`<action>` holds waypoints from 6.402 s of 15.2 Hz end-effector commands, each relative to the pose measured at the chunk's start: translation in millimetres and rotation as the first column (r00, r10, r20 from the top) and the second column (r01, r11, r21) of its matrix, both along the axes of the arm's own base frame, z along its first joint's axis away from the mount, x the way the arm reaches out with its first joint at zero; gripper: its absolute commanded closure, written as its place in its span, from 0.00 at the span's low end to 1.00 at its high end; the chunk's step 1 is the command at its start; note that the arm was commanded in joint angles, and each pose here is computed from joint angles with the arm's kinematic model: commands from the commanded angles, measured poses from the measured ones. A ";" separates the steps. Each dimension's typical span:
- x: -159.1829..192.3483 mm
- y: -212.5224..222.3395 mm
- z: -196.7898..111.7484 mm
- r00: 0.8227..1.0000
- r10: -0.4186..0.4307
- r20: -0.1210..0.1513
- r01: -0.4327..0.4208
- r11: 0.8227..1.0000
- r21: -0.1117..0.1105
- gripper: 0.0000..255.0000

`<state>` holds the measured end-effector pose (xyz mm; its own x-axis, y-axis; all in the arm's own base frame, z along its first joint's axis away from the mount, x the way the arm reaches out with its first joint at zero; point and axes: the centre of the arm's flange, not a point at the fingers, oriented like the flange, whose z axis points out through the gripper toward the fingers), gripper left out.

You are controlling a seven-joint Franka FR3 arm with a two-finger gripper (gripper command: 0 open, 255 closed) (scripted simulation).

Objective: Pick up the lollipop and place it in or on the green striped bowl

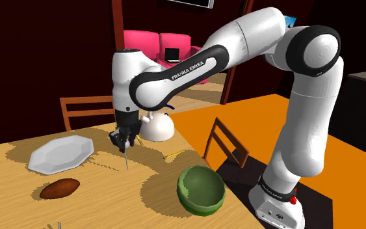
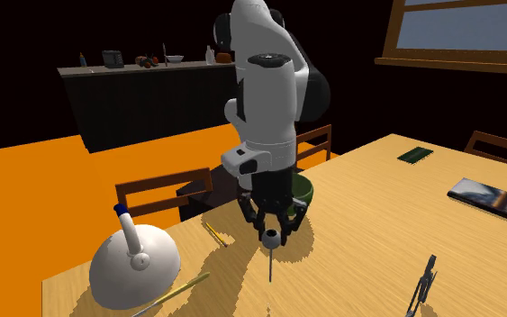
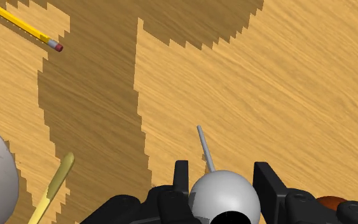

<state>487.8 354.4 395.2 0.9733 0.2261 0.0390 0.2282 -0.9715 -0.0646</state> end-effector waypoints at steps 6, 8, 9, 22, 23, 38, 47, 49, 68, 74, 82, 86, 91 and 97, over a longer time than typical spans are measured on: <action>-0.3 0.0 37.2 1.000 0.000 0.000 0.000 1.000 0.000 1.00; -0.3 0.0 47.8 1.000 0.000 0.000 0.000 1.000 0.000 1.00; -0.3 0.0 53.0 1.000 0.000 0.000 0.000 1.000 0.000 1.00; -0.3 0.0 121.7 1.000 0.000 0.000 0.000 1.000 0.000 1.00; -0.3 0.0 127.0 1.000 0.000 0.000 0.000 1.000 0.000 1.00; -134.8 -48.6 168.8 1.000 0.000 0.000 0.000 1.000 0.000 1.00; -244.9 -88.4 189.3 1.000 0.000 0.000 0.000 1.000 0.000 1.00; -269.3 -97.3 193.8 1.000 0.000 0.000 0.000 1.000 0.000 1.00; -296.1 -106.9 109.1 1.000 0.000 0.000 0.000 1.000 0.000 1.00; -296.1 -106.9 77.4 1.000 0.000 0.000 0.000 1.000 0.000 1.00; -296.1 -106.9 73.9 1.000 0.000 0.000 0.000 1.000 0.000 1.00; -296.1 -106.9 73.9 1.000 0.000 0.000 0.000 1.000 0.000 0.00; -297.0 -109.8 113.3 1.000 0.000 0.000 0.000 1.000 0.000 0.00; -297.2 -110.5 123.7 1.000 0.000 0.000 0.000 1.000 0.000 0.00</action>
